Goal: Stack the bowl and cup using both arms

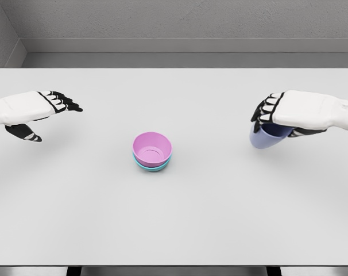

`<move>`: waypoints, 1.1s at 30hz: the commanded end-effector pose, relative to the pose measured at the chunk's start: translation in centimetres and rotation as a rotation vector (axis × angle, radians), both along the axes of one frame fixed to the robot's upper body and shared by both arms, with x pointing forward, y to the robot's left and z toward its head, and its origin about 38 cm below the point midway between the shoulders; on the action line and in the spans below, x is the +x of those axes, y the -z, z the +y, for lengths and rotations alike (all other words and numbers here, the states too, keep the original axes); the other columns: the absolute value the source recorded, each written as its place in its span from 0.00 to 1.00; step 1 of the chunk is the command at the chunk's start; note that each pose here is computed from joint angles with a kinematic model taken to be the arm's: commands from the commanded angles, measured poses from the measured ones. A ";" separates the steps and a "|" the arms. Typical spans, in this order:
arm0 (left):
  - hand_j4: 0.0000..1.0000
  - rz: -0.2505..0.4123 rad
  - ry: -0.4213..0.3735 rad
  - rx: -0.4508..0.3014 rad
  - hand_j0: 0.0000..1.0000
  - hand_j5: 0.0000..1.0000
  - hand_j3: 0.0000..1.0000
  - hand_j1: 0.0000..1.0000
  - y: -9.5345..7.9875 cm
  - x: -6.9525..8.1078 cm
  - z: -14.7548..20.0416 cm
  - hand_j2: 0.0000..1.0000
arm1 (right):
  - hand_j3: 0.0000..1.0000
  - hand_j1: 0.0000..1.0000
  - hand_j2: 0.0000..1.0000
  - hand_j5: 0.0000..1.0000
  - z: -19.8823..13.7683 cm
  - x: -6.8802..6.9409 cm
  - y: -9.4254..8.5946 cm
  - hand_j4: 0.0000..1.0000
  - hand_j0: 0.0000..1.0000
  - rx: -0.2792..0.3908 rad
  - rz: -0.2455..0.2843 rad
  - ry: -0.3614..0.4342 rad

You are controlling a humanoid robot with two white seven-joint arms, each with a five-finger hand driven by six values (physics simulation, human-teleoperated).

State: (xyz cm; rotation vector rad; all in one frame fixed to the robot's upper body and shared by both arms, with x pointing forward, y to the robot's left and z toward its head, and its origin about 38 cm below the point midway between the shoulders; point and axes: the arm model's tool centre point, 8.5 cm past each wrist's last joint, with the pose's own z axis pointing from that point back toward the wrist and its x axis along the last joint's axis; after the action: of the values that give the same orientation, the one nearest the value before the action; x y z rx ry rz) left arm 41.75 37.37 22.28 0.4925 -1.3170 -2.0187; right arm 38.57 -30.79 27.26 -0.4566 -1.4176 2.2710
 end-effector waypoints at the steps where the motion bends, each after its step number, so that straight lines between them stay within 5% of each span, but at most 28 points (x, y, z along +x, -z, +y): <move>1: 1.00 0.000 -0.003 -0.005 1.00 1.00 1.00 1.00 -0.1 0.0 0.0 1.00 | 0.61 0.61 0.61 0.61 0.5 -0.2 -0.2 0.61 0.61 0.009 -0.002 -0.012; 33: 1.00 0.000 -0.003 -0.003 1.00 1.00 1.00 1.00 -0.1 0.0 0.1 1.00 | 0.61 0.61 0.61 0.61 5.9 0.9 -1.1 0.61 0.61 0.135 -0.044 -0.120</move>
State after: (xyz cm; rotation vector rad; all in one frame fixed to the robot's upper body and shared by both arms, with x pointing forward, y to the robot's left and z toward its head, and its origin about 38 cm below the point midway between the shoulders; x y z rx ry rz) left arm 41.76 37.38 22.28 0.4938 -1.3153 -2.0201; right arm 39.47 -25.34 28.64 -0.4109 -1.6350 2.2606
